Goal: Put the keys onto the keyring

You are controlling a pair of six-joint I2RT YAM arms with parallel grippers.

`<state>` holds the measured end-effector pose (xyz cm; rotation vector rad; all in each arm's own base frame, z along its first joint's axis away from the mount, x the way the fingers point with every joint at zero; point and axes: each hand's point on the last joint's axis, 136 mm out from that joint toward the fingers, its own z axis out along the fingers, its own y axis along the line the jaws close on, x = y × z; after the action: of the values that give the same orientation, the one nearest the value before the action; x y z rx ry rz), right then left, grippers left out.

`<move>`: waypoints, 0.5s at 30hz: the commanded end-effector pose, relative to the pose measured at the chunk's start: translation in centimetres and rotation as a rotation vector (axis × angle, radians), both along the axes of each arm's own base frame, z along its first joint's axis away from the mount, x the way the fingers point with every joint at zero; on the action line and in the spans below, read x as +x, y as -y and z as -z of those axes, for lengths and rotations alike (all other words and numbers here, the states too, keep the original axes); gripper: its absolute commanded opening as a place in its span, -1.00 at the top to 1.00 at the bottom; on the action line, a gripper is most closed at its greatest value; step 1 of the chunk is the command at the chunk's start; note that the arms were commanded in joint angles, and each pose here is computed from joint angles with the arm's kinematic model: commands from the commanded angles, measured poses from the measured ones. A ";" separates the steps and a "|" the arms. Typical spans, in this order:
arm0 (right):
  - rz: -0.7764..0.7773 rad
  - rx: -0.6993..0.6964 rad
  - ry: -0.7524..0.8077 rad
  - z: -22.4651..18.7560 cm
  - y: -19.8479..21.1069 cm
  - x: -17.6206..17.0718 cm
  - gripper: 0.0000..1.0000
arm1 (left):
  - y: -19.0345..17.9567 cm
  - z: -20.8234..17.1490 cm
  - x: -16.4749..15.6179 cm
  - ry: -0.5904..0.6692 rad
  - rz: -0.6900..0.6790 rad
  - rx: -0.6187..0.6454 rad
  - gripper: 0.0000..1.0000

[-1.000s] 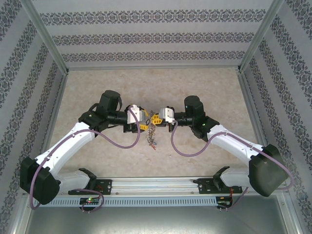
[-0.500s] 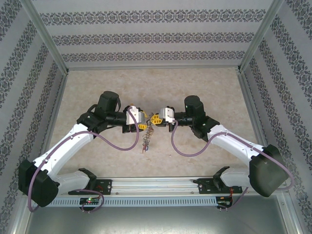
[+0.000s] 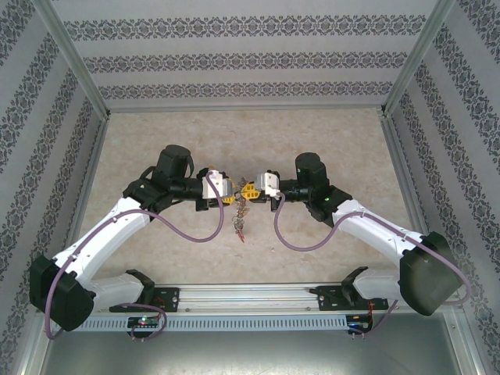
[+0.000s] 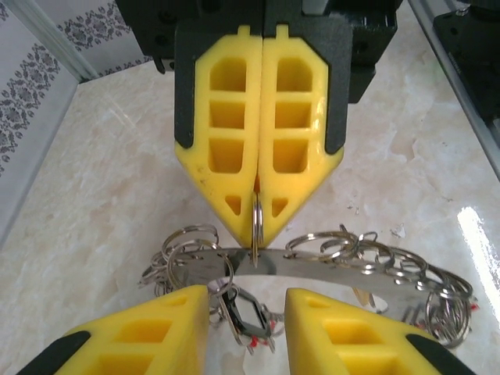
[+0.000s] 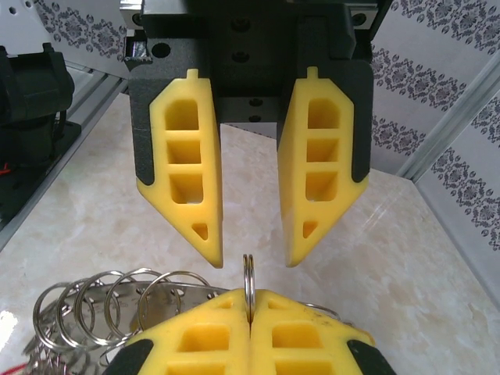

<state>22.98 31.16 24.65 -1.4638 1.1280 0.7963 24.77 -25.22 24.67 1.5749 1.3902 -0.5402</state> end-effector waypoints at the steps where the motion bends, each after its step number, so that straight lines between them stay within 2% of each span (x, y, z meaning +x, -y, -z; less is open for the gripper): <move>1: -0.051 0.054 0.079 -2.8 -0.7 -0.7 1.00 | 0.9 -1.7 -0.1 0.009 0.051 -0.052 0.39; 10: -0.053 0.058 0.079 -2.9 -0.8 -0.8 1.00 | 1.6 -1.7 0.0 -0.028 0.083 -0.081 0.54; 14: -0.050 0.053 0.079 -2.7 -0.9 -0.6 1.00 | 1.8 -2.0 0.0 -0.029 0.088 -0.092 0.81; 15: -0.048 0.048 0.079 -2.6 -0.9 -0.6 1.00 | 1.8 -2.0 0.1 -0.028 0.087 -0.093 0.83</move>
<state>22.86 31.37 24.66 -1.4692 1.1262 0.7903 24.70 -26.24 24.51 1.5751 1.3909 -0.6492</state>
